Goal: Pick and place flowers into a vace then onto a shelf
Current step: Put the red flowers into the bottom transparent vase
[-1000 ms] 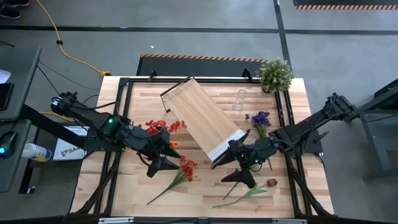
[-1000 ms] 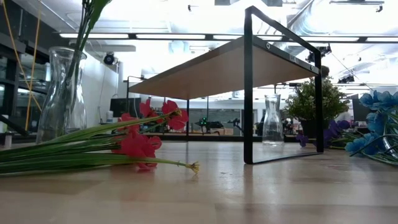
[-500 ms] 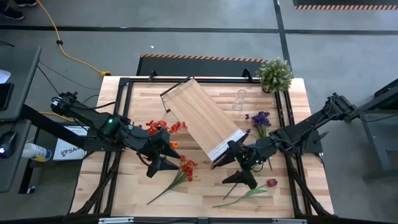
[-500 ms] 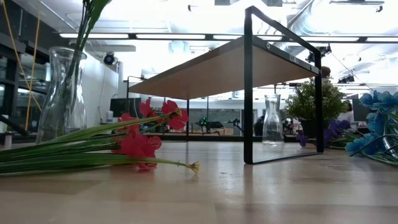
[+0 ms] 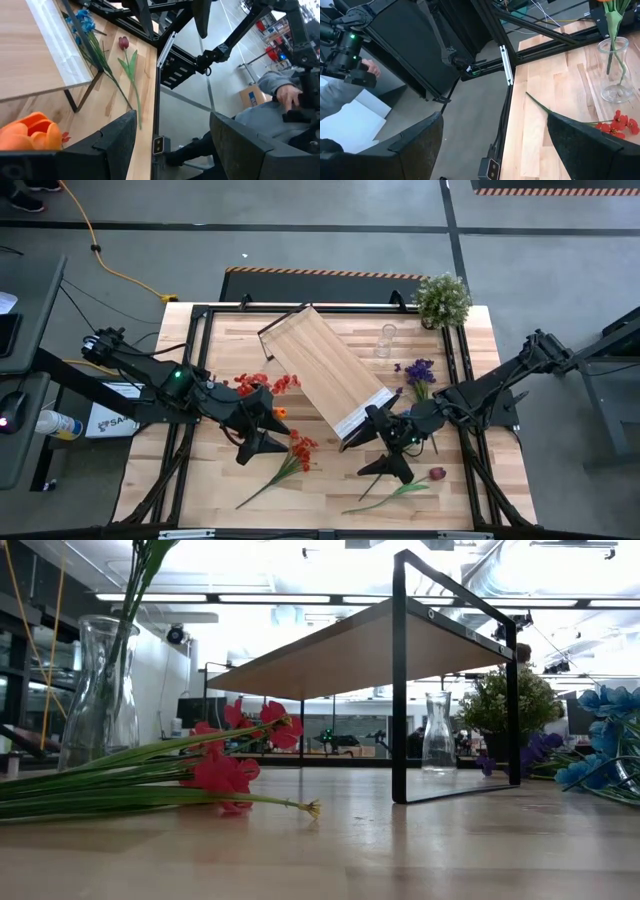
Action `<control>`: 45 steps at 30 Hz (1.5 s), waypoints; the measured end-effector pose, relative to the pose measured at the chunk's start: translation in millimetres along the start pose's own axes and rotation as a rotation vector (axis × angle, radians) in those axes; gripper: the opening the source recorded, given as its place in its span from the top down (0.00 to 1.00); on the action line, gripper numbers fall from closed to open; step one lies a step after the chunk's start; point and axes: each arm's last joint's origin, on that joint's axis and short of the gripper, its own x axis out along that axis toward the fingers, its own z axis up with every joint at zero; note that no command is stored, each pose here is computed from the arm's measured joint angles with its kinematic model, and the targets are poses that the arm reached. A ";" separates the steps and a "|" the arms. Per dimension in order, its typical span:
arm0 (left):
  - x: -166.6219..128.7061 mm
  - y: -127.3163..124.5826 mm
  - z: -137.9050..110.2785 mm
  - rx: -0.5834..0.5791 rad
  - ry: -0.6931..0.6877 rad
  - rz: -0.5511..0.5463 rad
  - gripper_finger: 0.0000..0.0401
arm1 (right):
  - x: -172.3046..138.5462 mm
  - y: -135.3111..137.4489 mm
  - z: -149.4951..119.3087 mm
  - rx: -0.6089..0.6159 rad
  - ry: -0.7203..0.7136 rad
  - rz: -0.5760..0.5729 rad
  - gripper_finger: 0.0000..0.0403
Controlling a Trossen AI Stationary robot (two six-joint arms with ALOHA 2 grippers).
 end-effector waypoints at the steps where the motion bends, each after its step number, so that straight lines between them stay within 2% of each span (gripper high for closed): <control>1: 0.0 0.0 0.0 -0.014 0.000 0.000 0.30 | 0.0 0.0 0.0 0.000 0.000 0.000 0.15; 5: 0.0 0.7 0.8 -0.065 -0.028 0.026 0.30 | 0.0 0.3 -0.2 0.000 0.008 0.013 0.15; 10: -0.1 1.4 2.6 -0.074 -0.074 0.060 0.30 | 0.0 0.7 0.7 -0.007 0.003 0.024 0.15; 24: -11.6 -5.4 11.4 -0.056 -0.117 0.022 0.30 | -0.8 -12.3 13.9 0.022 -0.019 0.069 0.15; 31: -24.7 -10.9 18.9 -0.033 -0.094 0.048 0.30 | -1.1 -15.5 16.0 0.023 -0.018 0.072 0.15; 45: -25.2 -9.5 17.3 -0.085 -0.075 0.060 0.30 | -1.1 -15.4 15.9 0.015 -0.017 0.074 0.15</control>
